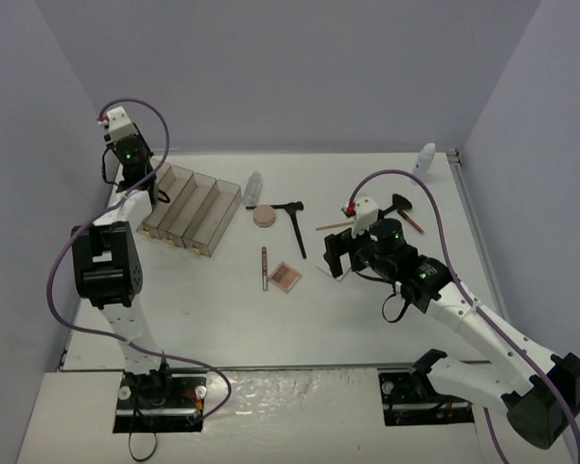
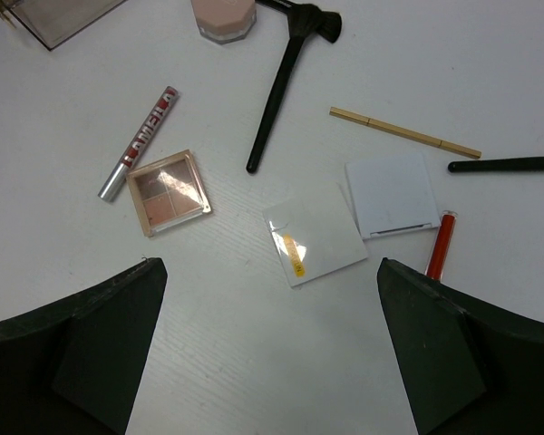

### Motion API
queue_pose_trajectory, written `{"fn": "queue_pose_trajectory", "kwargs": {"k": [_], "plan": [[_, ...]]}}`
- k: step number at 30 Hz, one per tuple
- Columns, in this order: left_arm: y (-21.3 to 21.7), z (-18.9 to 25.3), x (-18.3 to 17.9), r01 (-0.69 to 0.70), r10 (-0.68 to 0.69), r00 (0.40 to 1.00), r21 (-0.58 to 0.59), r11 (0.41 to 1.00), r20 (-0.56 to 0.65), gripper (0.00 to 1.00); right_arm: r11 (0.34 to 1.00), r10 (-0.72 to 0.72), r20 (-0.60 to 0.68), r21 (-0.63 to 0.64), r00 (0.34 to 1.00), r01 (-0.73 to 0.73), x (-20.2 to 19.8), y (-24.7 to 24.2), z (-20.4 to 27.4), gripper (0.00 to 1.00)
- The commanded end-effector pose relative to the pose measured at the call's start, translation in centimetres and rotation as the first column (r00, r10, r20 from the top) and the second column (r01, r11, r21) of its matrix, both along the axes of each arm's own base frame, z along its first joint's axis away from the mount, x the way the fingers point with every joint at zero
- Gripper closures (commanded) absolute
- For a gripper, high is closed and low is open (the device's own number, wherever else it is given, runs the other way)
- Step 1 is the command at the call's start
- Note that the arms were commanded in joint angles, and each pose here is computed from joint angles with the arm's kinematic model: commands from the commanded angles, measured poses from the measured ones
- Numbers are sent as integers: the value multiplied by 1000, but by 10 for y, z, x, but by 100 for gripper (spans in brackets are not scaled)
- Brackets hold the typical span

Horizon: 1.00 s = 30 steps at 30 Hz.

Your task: Organize the makeup

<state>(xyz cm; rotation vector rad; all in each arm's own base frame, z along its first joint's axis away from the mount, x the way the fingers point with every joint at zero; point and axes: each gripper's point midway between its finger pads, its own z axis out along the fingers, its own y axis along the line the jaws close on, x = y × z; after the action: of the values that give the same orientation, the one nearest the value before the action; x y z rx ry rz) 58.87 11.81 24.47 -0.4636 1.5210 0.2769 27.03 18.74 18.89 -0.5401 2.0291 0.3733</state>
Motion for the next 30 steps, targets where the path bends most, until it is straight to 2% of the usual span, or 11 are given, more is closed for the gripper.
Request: {"fn": "queue_pose_trajectory", "kwargs": {"k": [1,5,10,18,25,30], "plan": [[3,121,9,22,-37,950,51,998,311,100,1000,-23,38,15,999,23,13,3,6,0],[2,87,30,46,-50,959,19,999,279,100,1000,-31,29,4,999,31,15,3,1,0],[6,50,32,20,-12,970,-28,999,244,100,999,-36,22,2,999,36,14,2,-2,0],[3,33,23,30,-22,976,-34,999,216,100,999,-38,15,0,999,38,13,1,-6,0],[0,5,38,61,-52,981,-42,997,187,100,999,-42,4,0,999,42,10,-1,-11,0],[-2,-6,49,82,-79,982,-8,997,173,100,999,-40,20,15,999,40,12,1,-9,0]]}}
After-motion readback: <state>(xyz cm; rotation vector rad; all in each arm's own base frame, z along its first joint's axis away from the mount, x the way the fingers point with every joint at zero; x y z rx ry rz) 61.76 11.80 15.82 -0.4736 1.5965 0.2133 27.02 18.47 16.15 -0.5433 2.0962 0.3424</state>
